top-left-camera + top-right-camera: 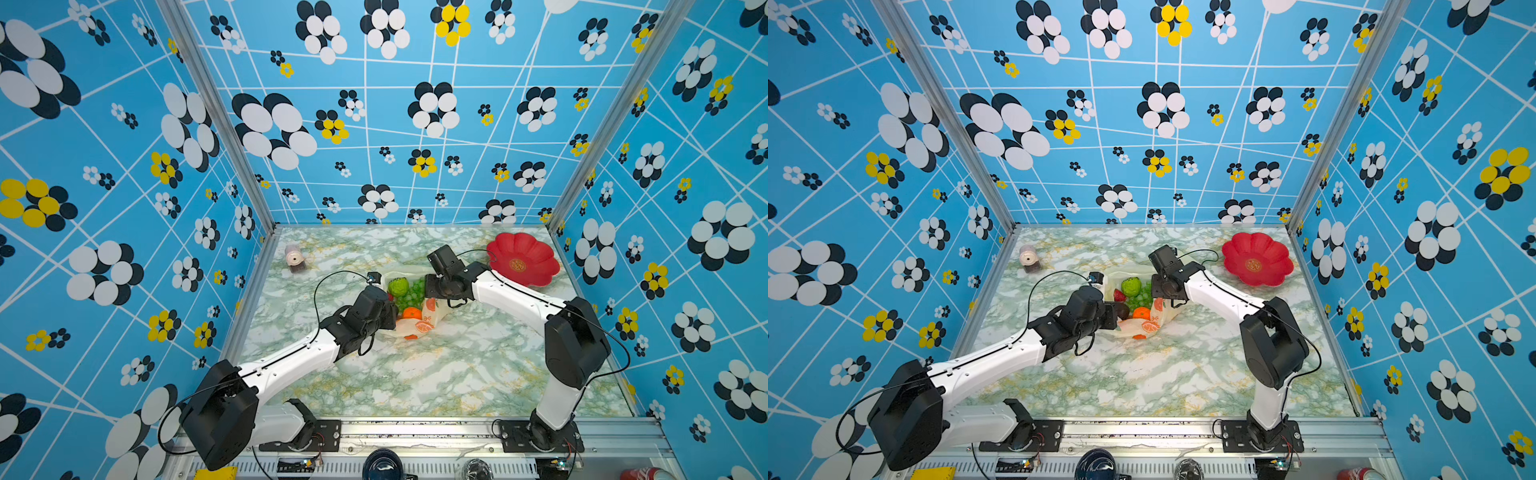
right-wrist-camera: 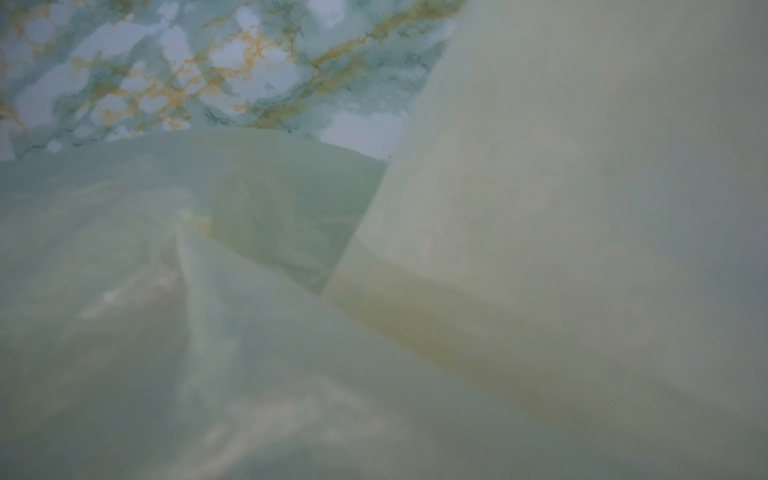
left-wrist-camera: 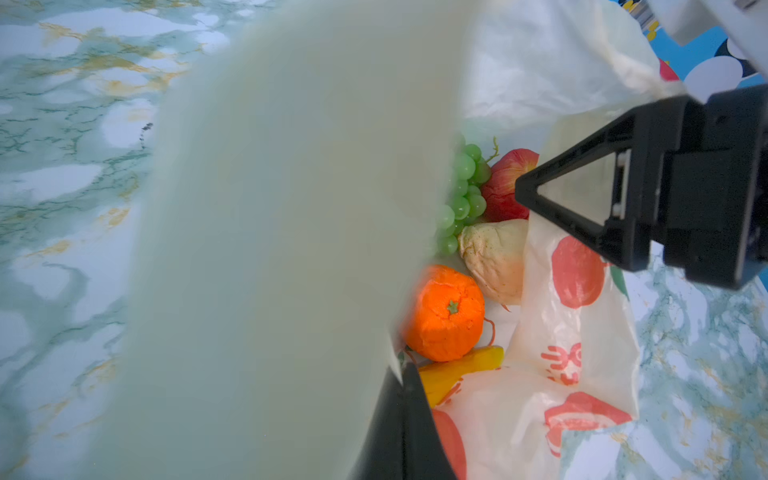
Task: Take the fake fruits out of the plastic bag
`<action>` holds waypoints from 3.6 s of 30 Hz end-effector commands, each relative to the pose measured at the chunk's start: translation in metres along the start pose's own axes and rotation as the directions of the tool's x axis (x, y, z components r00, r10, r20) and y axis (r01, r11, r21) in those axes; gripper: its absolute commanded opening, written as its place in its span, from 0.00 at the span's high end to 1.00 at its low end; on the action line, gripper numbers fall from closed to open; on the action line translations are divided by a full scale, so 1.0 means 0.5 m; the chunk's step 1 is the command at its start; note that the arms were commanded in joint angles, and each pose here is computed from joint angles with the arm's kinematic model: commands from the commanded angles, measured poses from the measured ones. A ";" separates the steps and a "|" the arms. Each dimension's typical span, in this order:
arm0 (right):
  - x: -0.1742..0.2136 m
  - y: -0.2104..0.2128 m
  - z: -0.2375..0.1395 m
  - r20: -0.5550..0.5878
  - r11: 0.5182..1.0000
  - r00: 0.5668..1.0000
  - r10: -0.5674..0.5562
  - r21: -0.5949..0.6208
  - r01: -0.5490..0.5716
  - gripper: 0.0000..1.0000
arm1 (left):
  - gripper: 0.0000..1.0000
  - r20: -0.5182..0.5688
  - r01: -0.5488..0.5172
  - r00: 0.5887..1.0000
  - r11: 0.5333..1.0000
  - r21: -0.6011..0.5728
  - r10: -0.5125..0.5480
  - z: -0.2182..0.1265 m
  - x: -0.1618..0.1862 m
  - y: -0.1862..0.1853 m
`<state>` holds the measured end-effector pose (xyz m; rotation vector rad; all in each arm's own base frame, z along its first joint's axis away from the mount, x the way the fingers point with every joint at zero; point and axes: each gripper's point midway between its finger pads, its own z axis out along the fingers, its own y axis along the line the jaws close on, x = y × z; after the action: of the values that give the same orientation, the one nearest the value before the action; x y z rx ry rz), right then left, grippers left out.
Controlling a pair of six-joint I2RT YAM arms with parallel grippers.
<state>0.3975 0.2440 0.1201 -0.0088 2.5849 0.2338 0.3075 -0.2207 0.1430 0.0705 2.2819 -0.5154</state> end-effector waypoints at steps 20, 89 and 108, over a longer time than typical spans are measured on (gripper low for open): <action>0.046 -0.082 -0.009 -0.060 0.964 0.995 0.080 -0.250 -0.093 1.00 | 1.00 -0.013 0.400 0.915 0.910 -0.111 -0.404 0.028 -0.054 0.270; 0.152 -0.073 -0.087 -0.006 0.937 0.999 -0.045 -0.346 0.040 1.00 | 0.11 -0.453 -0.199 0.891 0.916 -0.347 0.021 0.132 -0.044 0.127; 0.048 -0.191 -0.089 -0.035 0.895 0.960 0.278 -0.353 -0.272 1.00 | 1.00 -0.376 -0.275 0.916 0.899 -0.341 0.138 0.079 -0.026 0.165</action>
<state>0.3485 0.1508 0.1243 0.1322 2.4887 0.7179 0.3532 -0.1639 0.0713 0.2370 2.7528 0.1316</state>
